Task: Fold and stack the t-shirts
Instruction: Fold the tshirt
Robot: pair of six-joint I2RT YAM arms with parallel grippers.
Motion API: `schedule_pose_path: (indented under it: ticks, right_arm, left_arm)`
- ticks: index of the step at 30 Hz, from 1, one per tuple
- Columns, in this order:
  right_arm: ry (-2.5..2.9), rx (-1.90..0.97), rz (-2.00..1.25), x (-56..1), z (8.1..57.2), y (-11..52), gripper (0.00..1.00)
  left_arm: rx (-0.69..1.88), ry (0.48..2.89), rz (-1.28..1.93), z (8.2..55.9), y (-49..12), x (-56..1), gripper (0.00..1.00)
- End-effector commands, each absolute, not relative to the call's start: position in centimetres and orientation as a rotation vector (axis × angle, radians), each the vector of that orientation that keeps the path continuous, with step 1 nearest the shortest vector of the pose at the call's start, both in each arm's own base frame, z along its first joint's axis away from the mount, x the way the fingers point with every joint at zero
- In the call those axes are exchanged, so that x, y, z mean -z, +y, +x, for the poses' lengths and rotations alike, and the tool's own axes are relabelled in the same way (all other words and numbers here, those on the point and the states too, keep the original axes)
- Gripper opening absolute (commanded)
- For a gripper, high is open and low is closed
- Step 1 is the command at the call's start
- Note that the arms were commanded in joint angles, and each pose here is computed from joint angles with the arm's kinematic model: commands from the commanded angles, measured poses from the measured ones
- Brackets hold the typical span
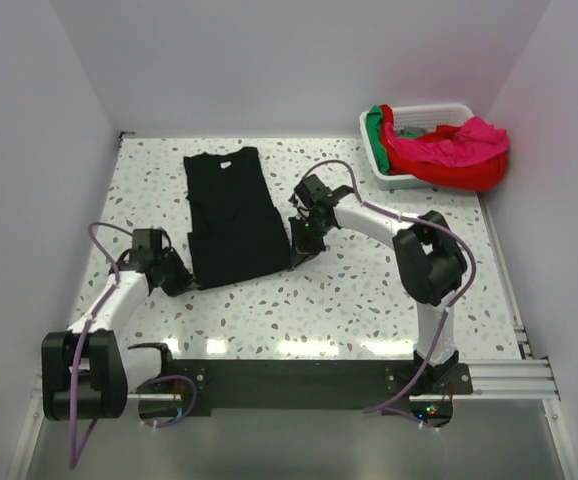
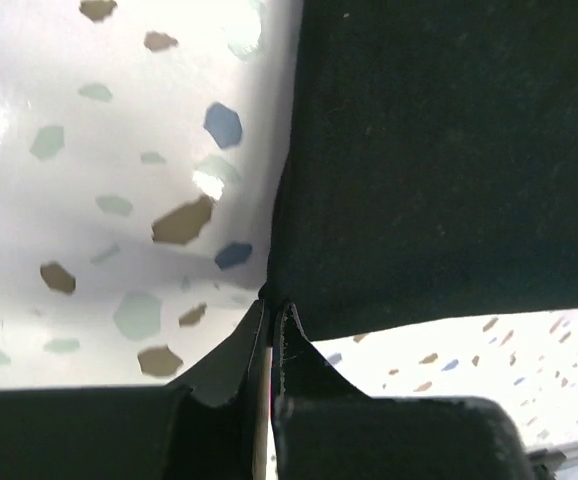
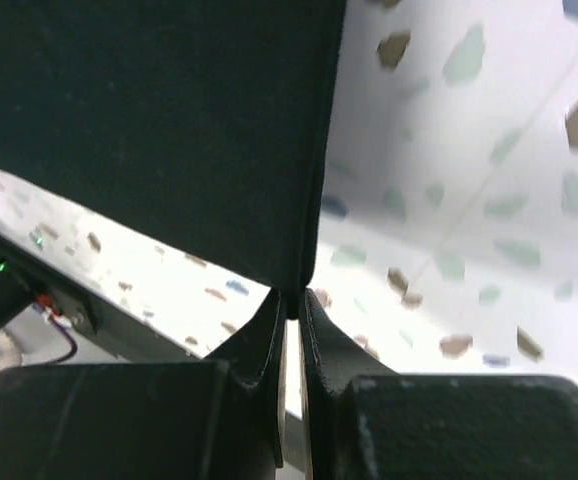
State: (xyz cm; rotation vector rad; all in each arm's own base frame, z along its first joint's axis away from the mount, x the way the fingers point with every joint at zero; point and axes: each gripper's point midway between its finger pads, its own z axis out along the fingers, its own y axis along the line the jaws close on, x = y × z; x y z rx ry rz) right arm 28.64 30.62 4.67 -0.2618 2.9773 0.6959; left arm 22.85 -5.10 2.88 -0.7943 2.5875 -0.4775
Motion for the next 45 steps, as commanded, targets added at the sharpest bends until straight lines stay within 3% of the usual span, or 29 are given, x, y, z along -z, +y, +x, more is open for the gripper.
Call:
schedule_pose_path:
  ticks: [1,21,27,45]
  right_arm:
    - [2.930,-0.669,-0.300,-8.3,27.5,28.9,0.00]
    - [2.913,-0.645,-0.305,-16.7,17.1,24.1,0.00]
    - [2.826,-0.592,-0.228,-19.6,18.3,23.4,0.00]
    - [2.760,-0.444,-0.086,-19.1,25.5,24.0,0.00]
  left_arm:
    - [0.495,2.597,-0.797,22.2,-5.3,-5.2,0.00]
    - [0.702,2.480,-0.813,15.3,-7.9,-15.2,0.00]
    - [0.750,2.414,-0.768,16.6,-8.2,-18.8,0.00]
    - [0.922,2.405,-0.728,21.6,-9.9,-16.4,0.00]
